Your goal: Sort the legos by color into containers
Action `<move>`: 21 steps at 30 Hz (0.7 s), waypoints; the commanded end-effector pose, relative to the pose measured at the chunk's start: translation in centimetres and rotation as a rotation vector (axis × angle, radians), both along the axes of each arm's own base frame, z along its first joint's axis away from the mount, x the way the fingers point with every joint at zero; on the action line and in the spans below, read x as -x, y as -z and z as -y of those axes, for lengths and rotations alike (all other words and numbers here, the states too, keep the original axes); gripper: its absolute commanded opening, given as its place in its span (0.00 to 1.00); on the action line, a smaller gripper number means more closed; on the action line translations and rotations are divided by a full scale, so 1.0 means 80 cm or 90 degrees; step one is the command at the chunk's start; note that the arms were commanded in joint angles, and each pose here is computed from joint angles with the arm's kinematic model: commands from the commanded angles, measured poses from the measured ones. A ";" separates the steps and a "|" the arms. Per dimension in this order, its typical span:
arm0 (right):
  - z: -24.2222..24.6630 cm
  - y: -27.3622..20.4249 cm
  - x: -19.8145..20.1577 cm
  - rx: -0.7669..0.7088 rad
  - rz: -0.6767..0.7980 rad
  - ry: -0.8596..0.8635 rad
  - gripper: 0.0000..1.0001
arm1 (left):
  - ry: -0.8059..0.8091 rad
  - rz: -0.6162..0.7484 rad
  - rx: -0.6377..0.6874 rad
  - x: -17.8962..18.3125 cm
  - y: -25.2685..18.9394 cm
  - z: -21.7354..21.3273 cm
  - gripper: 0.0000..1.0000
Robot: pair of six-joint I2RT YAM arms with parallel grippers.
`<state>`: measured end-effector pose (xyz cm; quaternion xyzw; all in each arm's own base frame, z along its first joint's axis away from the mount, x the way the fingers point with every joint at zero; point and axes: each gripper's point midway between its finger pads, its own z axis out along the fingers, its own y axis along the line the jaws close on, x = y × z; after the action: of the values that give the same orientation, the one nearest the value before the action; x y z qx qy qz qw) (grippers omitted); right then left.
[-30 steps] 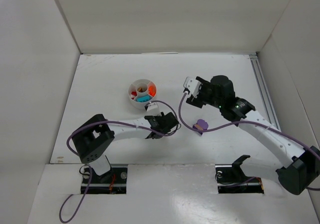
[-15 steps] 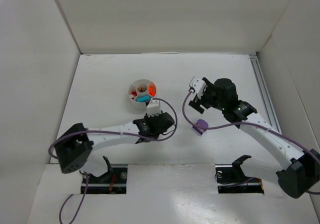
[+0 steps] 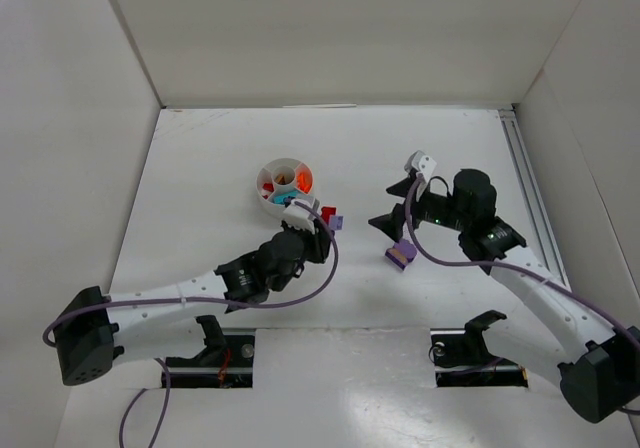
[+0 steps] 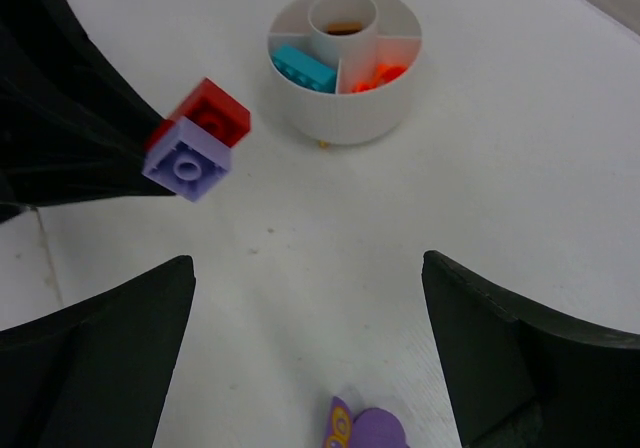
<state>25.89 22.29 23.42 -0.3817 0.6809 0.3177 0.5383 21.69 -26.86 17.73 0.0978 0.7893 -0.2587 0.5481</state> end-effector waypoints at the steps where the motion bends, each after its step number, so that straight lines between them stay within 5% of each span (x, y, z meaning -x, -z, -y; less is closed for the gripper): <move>1: -0.021 -0.067 0.016 -0.106 0.014 -0.051 1.00 | -0.002 0.072 0.001 -0.014 -0.023 0.006 0.00; 21: -0.104 -0.046 0.030 -0.195 -0.203 -0.137 0.84 | -0.013 0.137 0.032 -0.024 -0.063 0.026 0.00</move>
<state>23.70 28.93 22.88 -0.3012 0.7061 0.4912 0.4118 23.26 -28.22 19.21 0.1278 0.7499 -0.2342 0.6053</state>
